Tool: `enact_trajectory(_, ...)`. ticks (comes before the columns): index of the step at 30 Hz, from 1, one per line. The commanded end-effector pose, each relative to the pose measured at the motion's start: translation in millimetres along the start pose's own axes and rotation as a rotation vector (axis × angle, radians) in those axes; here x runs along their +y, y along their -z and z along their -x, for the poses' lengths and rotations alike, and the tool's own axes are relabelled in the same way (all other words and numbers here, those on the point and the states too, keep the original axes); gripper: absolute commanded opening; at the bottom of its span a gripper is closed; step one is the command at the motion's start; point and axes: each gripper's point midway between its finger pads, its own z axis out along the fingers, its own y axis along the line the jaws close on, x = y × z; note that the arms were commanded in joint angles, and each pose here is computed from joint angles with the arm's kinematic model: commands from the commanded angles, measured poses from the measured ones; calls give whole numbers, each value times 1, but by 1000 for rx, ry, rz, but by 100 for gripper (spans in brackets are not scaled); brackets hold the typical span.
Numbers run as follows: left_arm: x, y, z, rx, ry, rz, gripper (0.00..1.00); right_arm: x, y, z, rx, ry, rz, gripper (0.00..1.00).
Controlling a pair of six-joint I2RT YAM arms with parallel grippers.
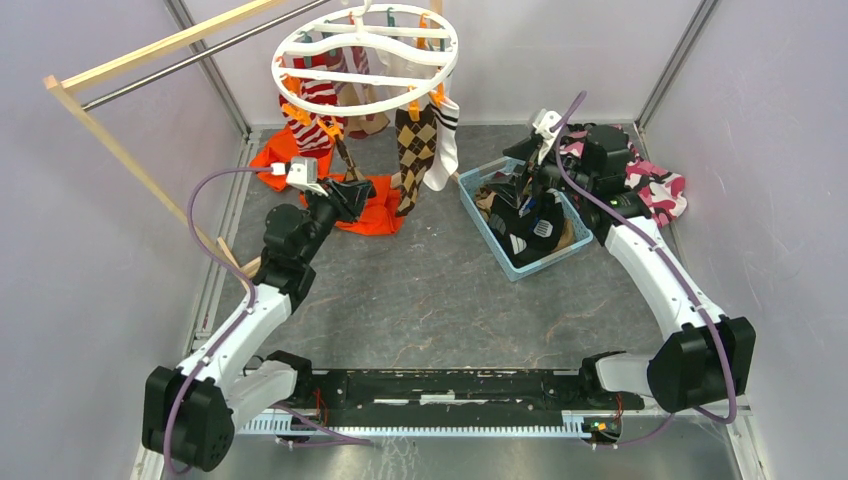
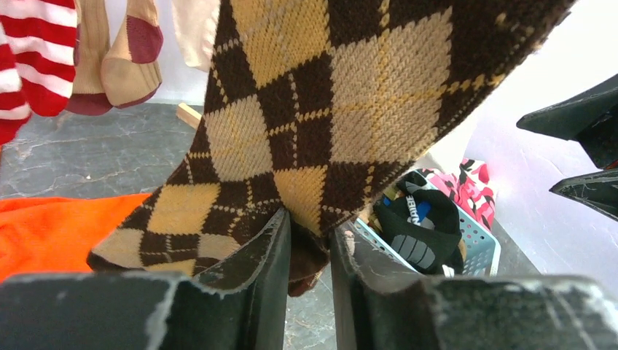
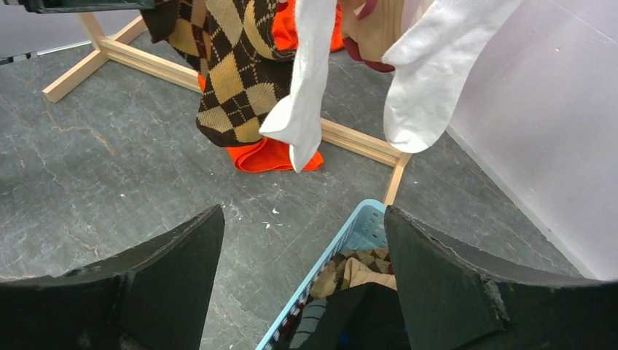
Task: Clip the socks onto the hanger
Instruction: Adjust the hanger on the clothesline.
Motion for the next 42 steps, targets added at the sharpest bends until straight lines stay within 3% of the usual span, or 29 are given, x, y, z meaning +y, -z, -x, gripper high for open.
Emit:
enact_trajectory(1, -23, -11, 24, -76, 21, -99, 29, 6, -1, -1, -14, 15, 41, 86)
enact_trajectory(7, -29, -14, 17, -56, 32, -143, 23, 18, -5, 9, -58, 45, 91, 84)
enact_trajectory(17, -42, -13, 8, -47, 55, -213, 20, 64, -30, 41, -237, 219, 194, 80)
enact_trajectory(26, -60, -16, -5, -29, 67, -271, 19, 91, -52, 73, -347, 244, 225, 78)
enact_trajectory(42, -65, -12, -21, -22, 84, -292, 19, 91, -64, 72, -328, 212, 179, 78)
